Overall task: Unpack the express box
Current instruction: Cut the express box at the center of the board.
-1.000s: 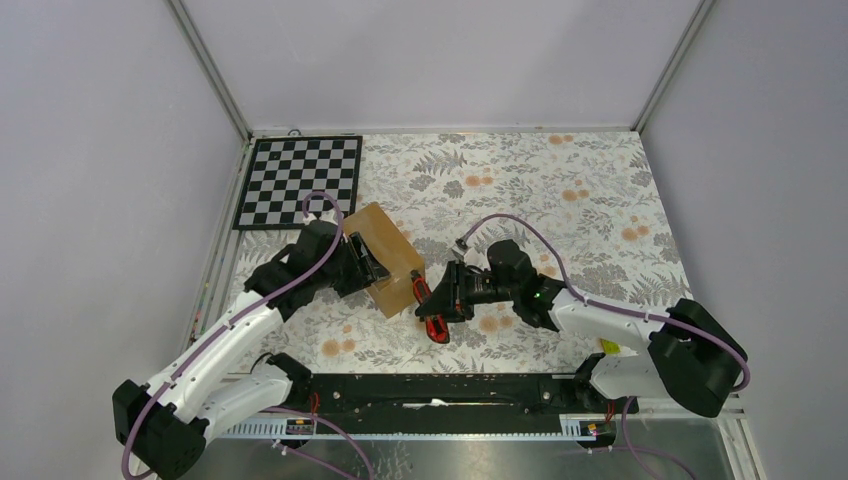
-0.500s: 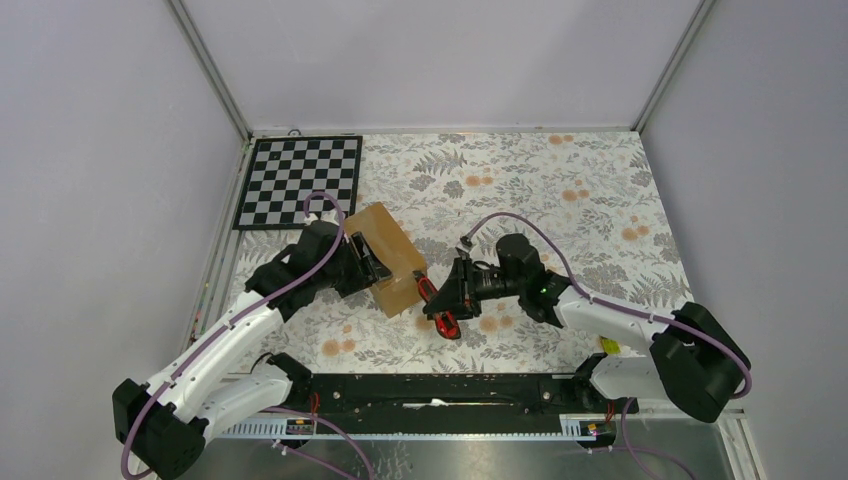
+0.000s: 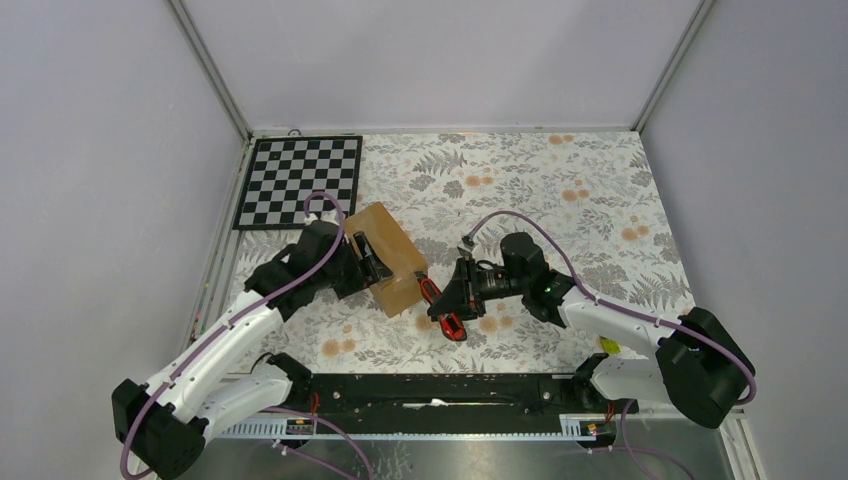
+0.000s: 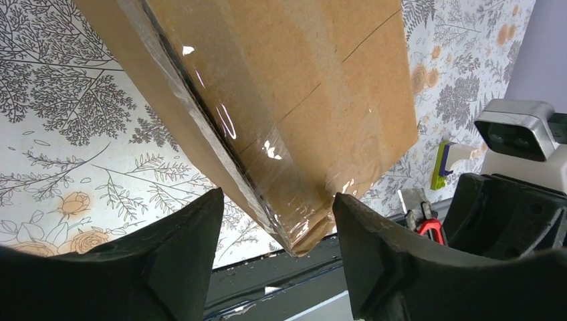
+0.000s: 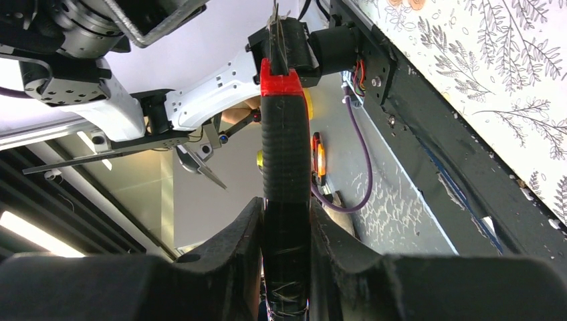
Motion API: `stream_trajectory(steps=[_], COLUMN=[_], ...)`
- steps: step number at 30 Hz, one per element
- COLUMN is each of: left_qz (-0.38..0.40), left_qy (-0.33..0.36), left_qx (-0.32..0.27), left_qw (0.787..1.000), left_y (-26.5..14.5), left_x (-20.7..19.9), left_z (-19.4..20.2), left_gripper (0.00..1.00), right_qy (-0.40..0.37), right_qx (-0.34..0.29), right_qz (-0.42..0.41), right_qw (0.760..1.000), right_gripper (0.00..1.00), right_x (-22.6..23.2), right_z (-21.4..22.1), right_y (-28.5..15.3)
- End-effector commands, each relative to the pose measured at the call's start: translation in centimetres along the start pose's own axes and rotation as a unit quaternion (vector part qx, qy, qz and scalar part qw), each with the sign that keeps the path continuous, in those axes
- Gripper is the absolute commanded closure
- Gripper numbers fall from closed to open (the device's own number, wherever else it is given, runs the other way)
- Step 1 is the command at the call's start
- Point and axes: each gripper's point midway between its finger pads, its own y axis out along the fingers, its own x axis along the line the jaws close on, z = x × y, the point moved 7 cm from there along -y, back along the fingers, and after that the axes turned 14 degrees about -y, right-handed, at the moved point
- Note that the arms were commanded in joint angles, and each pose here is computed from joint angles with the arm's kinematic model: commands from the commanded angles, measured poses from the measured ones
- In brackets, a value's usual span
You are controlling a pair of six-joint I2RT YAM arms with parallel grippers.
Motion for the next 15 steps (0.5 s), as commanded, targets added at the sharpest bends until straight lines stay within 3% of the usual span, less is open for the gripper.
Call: stream_trajectory(steps=[1,5,8,15], left_qz=[0.028,0.039,0.019,-0.039], left_qy=[0.014,0.023,0.052,0.121], left_qx=[-0.014,-0.023,-0.064,-0.190], left_qw=[0.999,0.999,0.996,0.973], left_y=[-1.3,-1.9,-3.0,-3.9], left_x=[-1.7,-2.7,-3.5,-6.6], left_z=[-0.6,-1.1,-2.7,-12.2], left_gripper=[0.35,0.35,0.30,0.18], right_qy=[-0.036,-0.031,-0.032,-0.026], right_qx=[-0.002,-0.011,-0.013,-0.001], right_qz=[-0.012,-0.016,-0.017,-0.011], right_qw=[0.999,0.999,0.999,1.000], right_gripper=[1.00,1.00,1.00,1.00], right_x=[1.3,1.5,1.6,1.4], right_z=[-0.4,-0.7,-0.7,0.1], right_y=[-0.5,-0.3,-0.4,-0.2])
